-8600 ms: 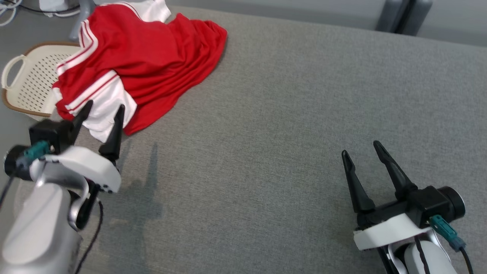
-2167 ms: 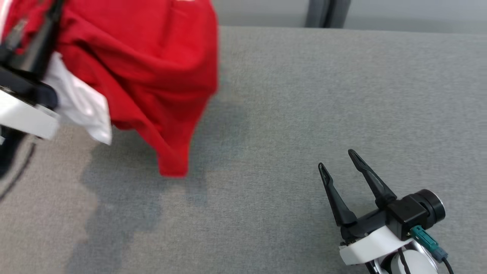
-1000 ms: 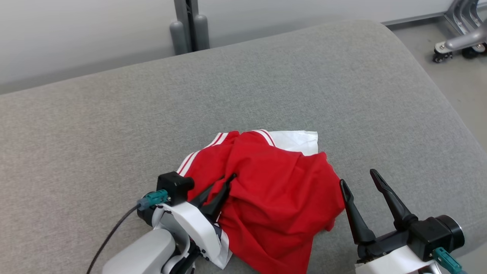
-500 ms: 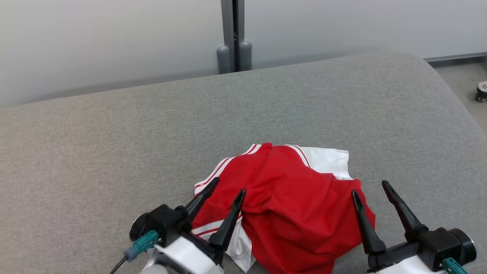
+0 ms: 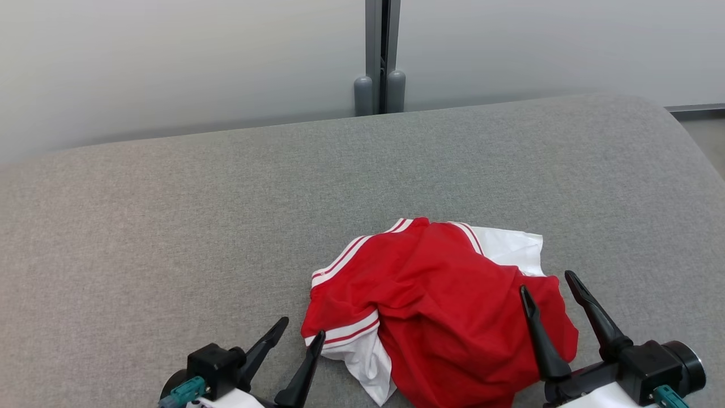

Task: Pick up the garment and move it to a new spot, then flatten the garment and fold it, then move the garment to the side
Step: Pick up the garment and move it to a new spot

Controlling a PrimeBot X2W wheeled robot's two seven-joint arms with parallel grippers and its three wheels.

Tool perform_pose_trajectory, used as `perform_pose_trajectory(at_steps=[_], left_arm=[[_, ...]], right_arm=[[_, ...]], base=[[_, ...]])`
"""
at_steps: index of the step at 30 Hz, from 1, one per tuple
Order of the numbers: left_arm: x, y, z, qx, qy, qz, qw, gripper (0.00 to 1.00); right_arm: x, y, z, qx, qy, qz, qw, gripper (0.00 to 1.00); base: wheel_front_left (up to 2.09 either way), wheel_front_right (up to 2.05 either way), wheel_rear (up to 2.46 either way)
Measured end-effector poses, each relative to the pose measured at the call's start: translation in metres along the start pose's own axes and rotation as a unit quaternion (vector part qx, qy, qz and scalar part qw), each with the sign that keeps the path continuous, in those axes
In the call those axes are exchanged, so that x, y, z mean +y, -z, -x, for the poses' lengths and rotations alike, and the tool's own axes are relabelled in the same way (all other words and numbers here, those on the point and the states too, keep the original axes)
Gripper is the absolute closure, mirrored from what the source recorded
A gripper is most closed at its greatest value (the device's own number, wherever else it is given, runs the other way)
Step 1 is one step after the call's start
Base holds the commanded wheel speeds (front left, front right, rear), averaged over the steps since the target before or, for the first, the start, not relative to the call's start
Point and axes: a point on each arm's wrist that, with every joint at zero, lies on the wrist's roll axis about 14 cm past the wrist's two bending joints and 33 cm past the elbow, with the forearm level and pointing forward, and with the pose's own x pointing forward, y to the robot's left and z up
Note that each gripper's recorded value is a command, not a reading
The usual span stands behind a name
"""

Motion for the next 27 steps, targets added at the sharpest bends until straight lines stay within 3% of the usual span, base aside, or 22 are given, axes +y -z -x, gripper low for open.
perform_pose_trajectory(at_steps=[6,10,18,19,20,21,22,27], left_arm=[[-0.001,0.036,-0.006,0.089,0.016,0.032,0.995,0.00],[0.003,0.043,-0.015,0.103,-0.002,0.124,0.987,0.00],[0.010,0.062,-0.015,0.155,-0.002,0.218,0.963,0.00],[0.008,0.063,-0.014,0.160,0.002,0.225,0.961,0.13],[0.006,0.064,-0.014,0.161,0.004,0.231,0.959,0.42],[0.005,0.063,-0.015,0.160,0.006,0.235,0.959,0.60],[0.004,0.062,-0.015,0.157,0.010,0.234,0.959,1.00],[0.004,0.049,-0.019,0.135,0.023,0.207,0.969,1.00]], right_arm=[[0.000,0.005,0.002,0.009,0.002,-0.002,1.000,0.00],[-0.006,0.010,0.004,0.017,0.012,-0.002,1.000,0.00],[-0.017,0.021,0.005,0.036,0.028,0.001,0.999,0.00],[-0.017,0.022,0.004,0.037,0.029,0.001,0.999,0.00],[-0.017,0.022,0.003,0.037,0.028,0.001,0.999,0.00],[-0.016,0.022,0.002,0.038,0.027,0.001,0.999,0.00],[-0.016,0.022,0.001,0.037,0.026,0.001,0.999,0.00],[-0.014,0.021,-0.002,0.035,0.022,0.001,0.999,0.00]], base=[[0.00,0.00,0.00],[0.00,0.00,0.00],[0.00,0.00,0.00],[0.00,0.00,0.00],[0.00,0.00,0.00],[0.00,0.00,0.00],[0.00,0.00,0.00],[0.00,0.00,0.00]])
